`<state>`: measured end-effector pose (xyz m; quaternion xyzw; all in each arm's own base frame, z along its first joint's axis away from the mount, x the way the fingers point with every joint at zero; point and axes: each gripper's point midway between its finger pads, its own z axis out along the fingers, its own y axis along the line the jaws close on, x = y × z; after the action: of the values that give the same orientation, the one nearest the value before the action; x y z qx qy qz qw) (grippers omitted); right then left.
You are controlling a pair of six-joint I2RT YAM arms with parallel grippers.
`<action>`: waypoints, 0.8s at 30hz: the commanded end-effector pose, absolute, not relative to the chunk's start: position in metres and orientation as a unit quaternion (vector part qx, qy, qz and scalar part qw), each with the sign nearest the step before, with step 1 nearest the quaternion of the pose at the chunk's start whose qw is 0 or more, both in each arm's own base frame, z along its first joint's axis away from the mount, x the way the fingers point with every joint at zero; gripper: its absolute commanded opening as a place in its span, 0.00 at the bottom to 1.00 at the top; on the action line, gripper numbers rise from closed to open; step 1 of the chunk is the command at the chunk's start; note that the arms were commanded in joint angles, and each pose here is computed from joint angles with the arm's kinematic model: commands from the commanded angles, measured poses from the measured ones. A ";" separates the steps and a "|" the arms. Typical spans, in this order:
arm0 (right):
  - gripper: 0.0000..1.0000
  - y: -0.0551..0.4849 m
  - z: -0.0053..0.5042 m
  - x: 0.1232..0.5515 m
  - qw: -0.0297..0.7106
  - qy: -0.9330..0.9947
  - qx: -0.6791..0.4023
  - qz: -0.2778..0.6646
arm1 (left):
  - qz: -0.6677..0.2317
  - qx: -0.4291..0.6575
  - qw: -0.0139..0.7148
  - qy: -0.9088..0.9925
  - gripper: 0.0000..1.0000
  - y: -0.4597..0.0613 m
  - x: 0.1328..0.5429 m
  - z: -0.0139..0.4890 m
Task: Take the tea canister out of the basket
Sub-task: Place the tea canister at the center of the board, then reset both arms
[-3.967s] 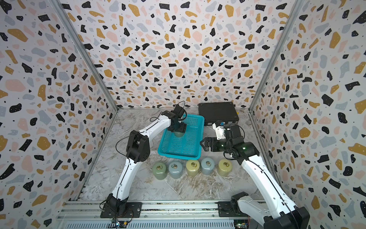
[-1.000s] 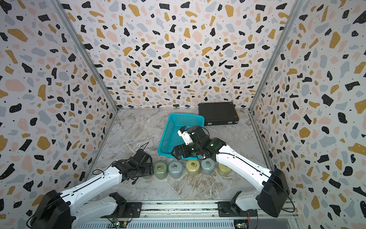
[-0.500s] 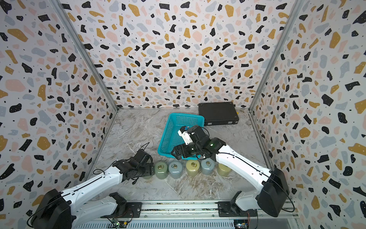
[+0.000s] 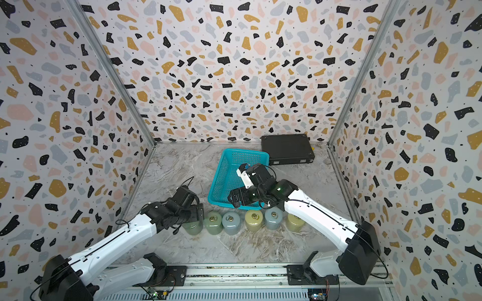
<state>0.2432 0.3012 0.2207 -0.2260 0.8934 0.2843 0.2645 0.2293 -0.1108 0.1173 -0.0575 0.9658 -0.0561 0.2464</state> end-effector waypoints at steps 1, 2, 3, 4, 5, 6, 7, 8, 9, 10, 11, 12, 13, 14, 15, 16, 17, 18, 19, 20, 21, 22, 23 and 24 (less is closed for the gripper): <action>0.99 0.271 0.241 0.259 0.321 0.902 -0.196 0.213 | -0.038 -0.045 0.287 0.956 1.00 -0.105 0.242 0.155; 0.99 0.261 0.242 0.264 0.333 0.905 -0.185 0.192 | -0.034 -0.044 0.297 0.953 1.00 -0.104 0.246 0.165; 0.99 0.250 0.245 0.270 0.347 0.906 -0.172 0.170 | -0.032 -0.043 0.309 0.949 1.00 -0.103 0.251 0.176; 0.99 0.239 0.248 0.276 0.364 0.905 -0.159 0.149 | -0.031 -0.042 0.322 0.945 1.00 -0.103 0.256 0.187; 0.99 0.228 0.250 0.281 0.377 0.905 -0.146 0.130 | -0.029 -0.041 0.330 0.943 1.00 -0.102 0.260 0.195; 0.99 0.216 0.253 0.286 0.392 0.904 -0.132 0.109 | -0.022 -0.043 0.339 0.939 0.99 -0.100 0.264 0.203; 0.99 0.205 0.254 0.290 0.402 0.903 -0.123 0.090 | -0.019 -0.046 0.347 0.937 1.00 -0.098 0.269 0.211; 0.99 0.193 0.253 0.294 0.411 0.902 -0.112 0.066 | -0.016 -0.048 0.353 0.934 1.00 -0.096 0.273 0.218; 0.99 0.178 0.253 0.299 0.422 0.900 -0.098 0.039 | -0.011 -0.051 0.359 0.932 0.99 -0.094 0.279 0.224; 0.99 0.166 0.253 0.302 0.431 0.898 -0.085 0.016 | -0.004 -0.057 0.364 0.930 0.99 -0.090 0.283 0.228; 0.99 0.151 0.251 0.306 0.438 0.896 -0.073 -0.012 | 0.006 -0.059 0.370 0.927 1.00 -0.086 0.288 0.232; 0.99 0.136 0.250 0.309 0.442 0.894 -0.061 -0.042 | 0.018 -0.062 0.377 0.924 0.99 -0.081 0.293 0.235; 0.99 0.124 0.249 0.311 0.447 0.891 -0.051 -0.067 | 0.030 -0.067 0.382 0.921 1.00 -0.075 0.297 0.237; 0.99 0.111 0.248 0.314 0.456 0.883 -0.047 -0.097 | 0.040 -0.067 0.386 0.919 1.00 -0.070 0.302 0.238; 0.99 0.098 0.249 0.319 0.473 0.870 -0.042 -0.131 | 0.050 -0.073 0.391 0.916 1.00 -0.064 0.307 0.238; 0.99 0.088 0.247 0.321 0.483 0.861 -0.037 -0.154 | 0.058 -0.081 0.394 0.914 1.00 -0.058 0.311 0.236; 0.99 0.076 0.245 0.325 0.496 0.850 -0.024 -0.176 | 0.061 -0.094 0.395 0.912 0.99 -0.050 0.315 0.233; 0.99 0.062 0.243 0.326 0.502 0.842 -0.004 -0.198 | 0.059 -0.108 0.396 0.910 1.00 -0.044 0.319 0.229; 0.99 0.048 0.238 0.326 0.502 0.837 0.016 -0.217 | 0.056 -0.122 0.396 0.908 1.00 -0.036 0.322 0.224; 0.99 0.033 0.234 0.327 0.503 0.831 0.040 -0.234 | 0.049 -0.136 0.394 0.908 0.99 -0.029 0.326 0.218; 0.99 0.021 0.230 0.328 0.503 0.826 0.056 -0.248 | 0.047 -0.147 0.392 0.907 1.00 -0.022 0.328 0.212; 0.99 0.009 0.224 0.329 0.502 0.822 0.073 -0.261 | 0.054 -0.168 0.387 0.905 1.00 -0.010 0.330 0.204; 0.99 0.000 0.215 0.331 0.498 0.820 0.079 -0.271 | 0.062 -0.184 0.382 0.904 1.00 0.001 0.332 0.195; 0.99 -0.007 0.206 0.334 0.493 0.820 0.084 -0.277 | 0.070 -0.197 0.376 0.902 0.99 0.011 0.333 0.186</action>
<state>0.3237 0.0176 0.1865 0.0334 0.8597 -0.2370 0.4512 0.3223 -0.0041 0.1993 -0.1747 0.9100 0.0667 0.3701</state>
